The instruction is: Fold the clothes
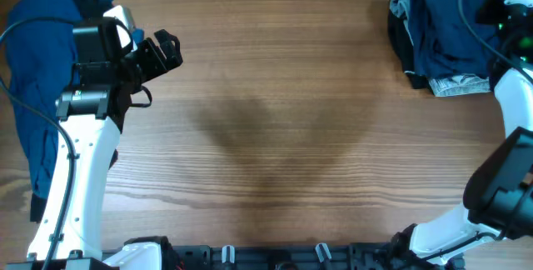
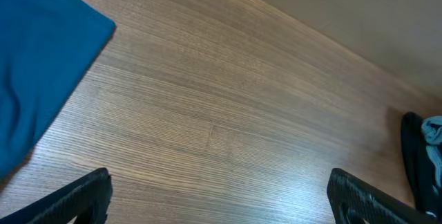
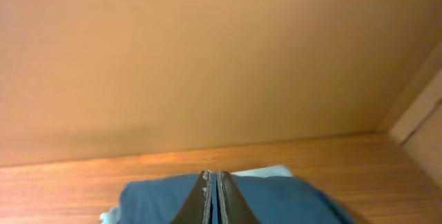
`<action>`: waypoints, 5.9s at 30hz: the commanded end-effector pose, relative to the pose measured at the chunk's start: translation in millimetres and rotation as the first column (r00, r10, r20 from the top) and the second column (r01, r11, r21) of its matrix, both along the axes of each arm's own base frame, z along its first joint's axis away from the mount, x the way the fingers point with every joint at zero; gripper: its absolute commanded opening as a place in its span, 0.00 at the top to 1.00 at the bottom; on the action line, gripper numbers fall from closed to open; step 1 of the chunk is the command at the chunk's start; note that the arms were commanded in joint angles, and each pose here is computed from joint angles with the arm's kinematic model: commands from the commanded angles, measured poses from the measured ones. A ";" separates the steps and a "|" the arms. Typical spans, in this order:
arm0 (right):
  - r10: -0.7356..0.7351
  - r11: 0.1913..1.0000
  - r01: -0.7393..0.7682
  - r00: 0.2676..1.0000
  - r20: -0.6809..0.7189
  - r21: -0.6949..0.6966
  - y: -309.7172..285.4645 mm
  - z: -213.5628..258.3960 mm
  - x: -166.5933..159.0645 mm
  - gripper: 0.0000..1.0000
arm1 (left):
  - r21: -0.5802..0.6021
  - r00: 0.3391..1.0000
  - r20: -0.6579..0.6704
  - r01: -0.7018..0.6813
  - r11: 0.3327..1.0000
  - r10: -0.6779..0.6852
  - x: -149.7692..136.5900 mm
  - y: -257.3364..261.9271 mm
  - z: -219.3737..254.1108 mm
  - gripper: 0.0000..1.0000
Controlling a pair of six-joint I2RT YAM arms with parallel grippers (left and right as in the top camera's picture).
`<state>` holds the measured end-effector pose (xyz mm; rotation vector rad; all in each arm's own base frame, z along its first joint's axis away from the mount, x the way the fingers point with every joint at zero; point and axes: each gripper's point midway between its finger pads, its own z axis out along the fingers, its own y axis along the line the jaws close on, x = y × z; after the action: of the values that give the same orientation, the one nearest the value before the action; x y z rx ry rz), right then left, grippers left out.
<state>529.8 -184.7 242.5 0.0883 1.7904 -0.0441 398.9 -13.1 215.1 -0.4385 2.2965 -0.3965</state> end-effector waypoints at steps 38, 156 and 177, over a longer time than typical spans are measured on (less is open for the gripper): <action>0.137 0.990 -0.139 0.990 0.036 0.035 124.4 163.4 -166.2 0.01 | 0.226 0.900 0.395 0.102 0.969 -0.187 -108.6 -11.0 145.8 0.00; 0.215 0.974 -0.223 0.956 0.201 0.022 216.1 -72.5 -283.6 0.00 | 0.265 0.636 0.731 0.068 0.962 -0.247 -158.1 -26.5 -22.3 0.00; 0.215 0.974 -0.223 0.956 0.201 0.022 216.1 -72.6 -283.6 0.00 | 0.244 0.714 0.651 0.124 0.962 -0.257 -158.8 -30.7 -50.8 0.00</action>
<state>245.9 33.2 169.5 -0.0924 1.5952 0.1576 241.0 -42.4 164.3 0.0388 1.6297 -0.3652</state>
